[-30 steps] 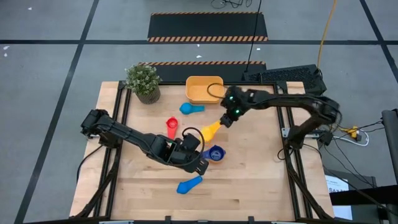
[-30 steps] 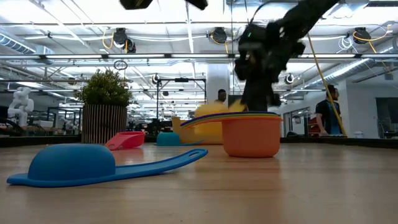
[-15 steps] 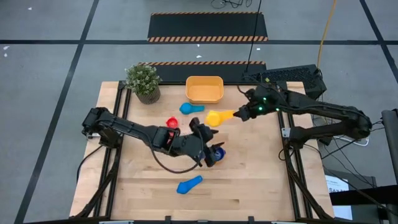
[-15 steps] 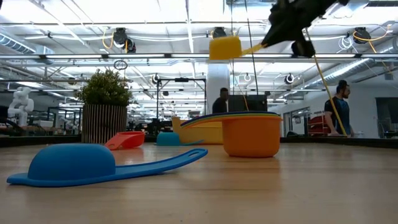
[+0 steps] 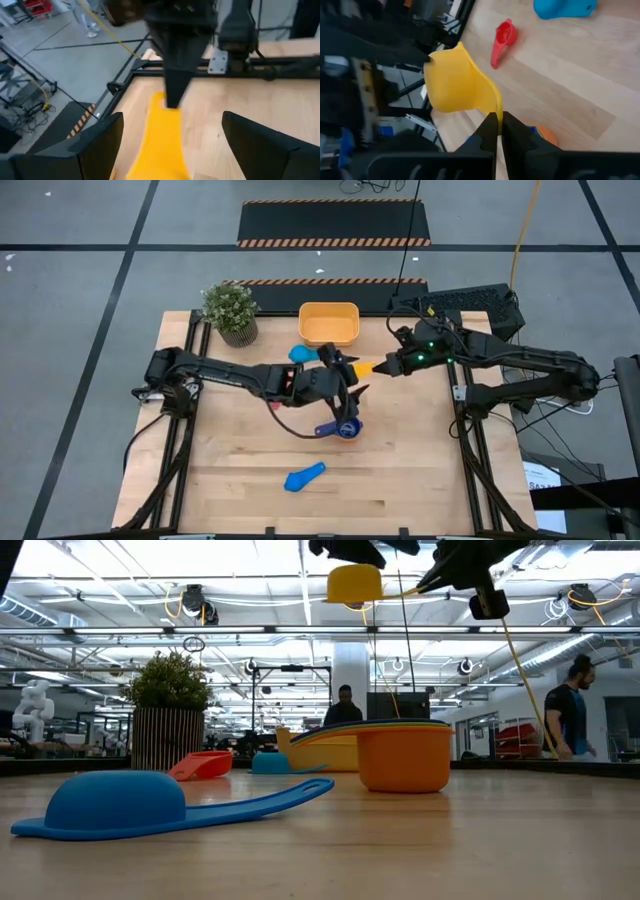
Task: Nest measuring cups in basket
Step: Stack the yellow measuring cup on top of the dark blue measuring cup
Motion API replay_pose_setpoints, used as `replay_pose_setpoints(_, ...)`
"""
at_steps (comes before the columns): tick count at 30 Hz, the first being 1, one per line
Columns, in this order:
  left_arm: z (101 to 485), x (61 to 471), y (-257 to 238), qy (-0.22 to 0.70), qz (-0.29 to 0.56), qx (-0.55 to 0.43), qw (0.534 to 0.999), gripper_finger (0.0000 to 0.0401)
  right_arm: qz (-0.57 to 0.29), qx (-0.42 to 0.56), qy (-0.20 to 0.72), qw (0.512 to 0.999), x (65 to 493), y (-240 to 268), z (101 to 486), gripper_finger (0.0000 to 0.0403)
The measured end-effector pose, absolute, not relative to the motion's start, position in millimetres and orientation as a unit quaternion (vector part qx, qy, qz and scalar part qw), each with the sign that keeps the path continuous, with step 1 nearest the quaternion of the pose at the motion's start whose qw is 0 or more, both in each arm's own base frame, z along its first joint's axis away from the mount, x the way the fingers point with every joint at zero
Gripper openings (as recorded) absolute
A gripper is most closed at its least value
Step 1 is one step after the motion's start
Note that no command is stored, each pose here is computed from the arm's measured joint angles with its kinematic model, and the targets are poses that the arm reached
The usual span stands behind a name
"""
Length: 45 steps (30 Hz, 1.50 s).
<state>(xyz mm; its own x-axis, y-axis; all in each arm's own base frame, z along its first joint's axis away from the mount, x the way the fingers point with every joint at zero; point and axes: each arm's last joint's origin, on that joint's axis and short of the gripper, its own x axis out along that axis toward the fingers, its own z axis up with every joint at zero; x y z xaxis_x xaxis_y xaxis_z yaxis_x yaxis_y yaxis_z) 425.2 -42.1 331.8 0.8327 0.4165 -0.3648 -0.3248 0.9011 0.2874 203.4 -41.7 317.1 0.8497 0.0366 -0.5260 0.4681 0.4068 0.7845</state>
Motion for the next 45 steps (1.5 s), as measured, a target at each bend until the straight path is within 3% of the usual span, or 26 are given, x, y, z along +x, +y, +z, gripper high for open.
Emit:
replay_pose_setpoints(11, 312, 422, -24, 0.298, 0.211, 0.128, 0.922, 0.0340, -0.129, 0.537, 0.249, 0.796, 208, -43, 313, 0.0000)
replay_pose_setpoints(28, 286, 437, -9, 0.326, 0.210, 0.125, 0.913, 0.0336, -0.123, 0.550, 0.237, 0.791, 230, -56, 304, 0.0003)
replay_pose_setpoints(45, 287, 438, -7, 0.316, 0.202, 0.102, 0.921, 0.0150, -0.106, 0.549, 0.247, 0.792, 231, -58, 303, 0.0004)
